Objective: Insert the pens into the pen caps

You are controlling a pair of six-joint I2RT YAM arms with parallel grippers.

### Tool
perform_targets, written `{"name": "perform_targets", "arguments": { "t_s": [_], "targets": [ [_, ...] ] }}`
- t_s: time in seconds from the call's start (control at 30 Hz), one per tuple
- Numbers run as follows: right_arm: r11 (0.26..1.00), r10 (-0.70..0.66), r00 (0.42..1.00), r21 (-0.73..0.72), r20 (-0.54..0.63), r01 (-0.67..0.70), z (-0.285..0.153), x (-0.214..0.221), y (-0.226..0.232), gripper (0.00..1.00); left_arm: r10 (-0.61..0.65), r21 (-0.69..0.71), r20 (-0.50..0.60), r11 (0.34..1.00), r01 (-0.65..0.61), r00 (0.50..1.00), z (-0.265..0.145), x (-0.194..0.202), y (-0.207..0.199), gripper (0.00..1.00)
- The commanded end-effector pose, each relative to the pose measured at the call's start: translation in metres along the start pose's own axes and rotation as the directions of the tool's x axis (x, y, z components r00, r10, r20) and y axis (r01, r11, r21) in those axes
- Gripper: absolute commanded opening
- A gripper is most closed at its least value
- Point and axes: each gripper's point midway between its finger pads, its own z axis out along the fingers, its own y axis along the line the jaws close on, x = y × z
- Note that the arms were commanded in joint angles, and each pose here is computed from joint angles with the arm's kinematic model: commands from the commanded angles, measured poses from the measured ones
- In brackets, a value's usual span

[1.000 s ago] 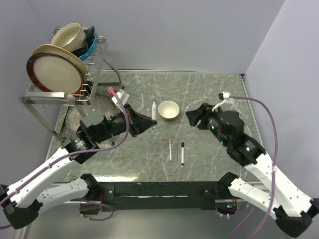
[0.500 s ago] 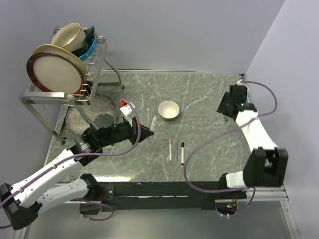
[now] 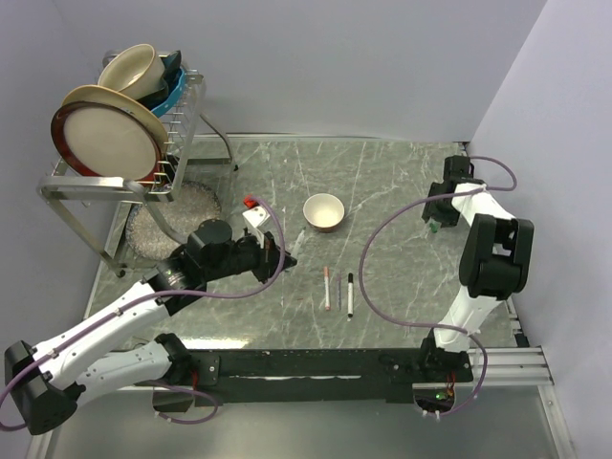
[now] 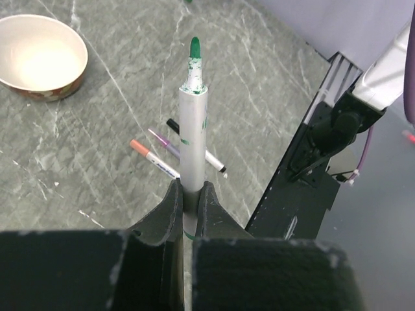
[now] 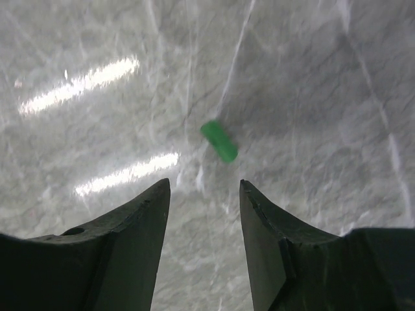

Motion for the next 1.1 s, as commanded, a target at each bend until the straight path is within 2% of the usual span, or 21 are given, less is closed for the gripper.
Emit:
{"name": "perform_targets", "arguments": {
  "t_s": [0.0,0.37,0.8,0.93,1.07],
  "targets": [
    [0.998,-0.055,0.998,0.007,0.024,0.055,0.007,-0.024,-0.006,0.55,0.050,0.022,0.031,0.998,-0.050,0.998,0.001,-0.010,-0.002,0.01],
    [0.998,-0.052,0.998,-0.043,-0.045,0.050,0.036,-0.015,-0.004,0.51,0.057,-0.007,0.040,0.998,-0.057,0.998,-0.001,-0.011,0.004,0.01],
    [0.997,-0.078,0.993,-0.025,-0.090,0.076,0.030,0.009,0.022,0.17,0.071,-0.044,0.066,0.997,-0.068,0.995,-0.008,-0.017,0.010,0.01],
    [0.995,-0.082,0.992,-0.056,-0.092,0.077,0.016,0.029,0.049,0.12,0.078,-0.070,0.084,0.995,-0.072,0.993,-0.012,-0.021,0.012,0.01],
    [0.989,-0.096,0.990,-0.120,-0.108,0.083,0.001,0.069,0.078,0.08,0.082,-0.092,0.096,0.993,-0.073,0.992,-0.016,-0.023,0.015,0.01]
  ]
}}
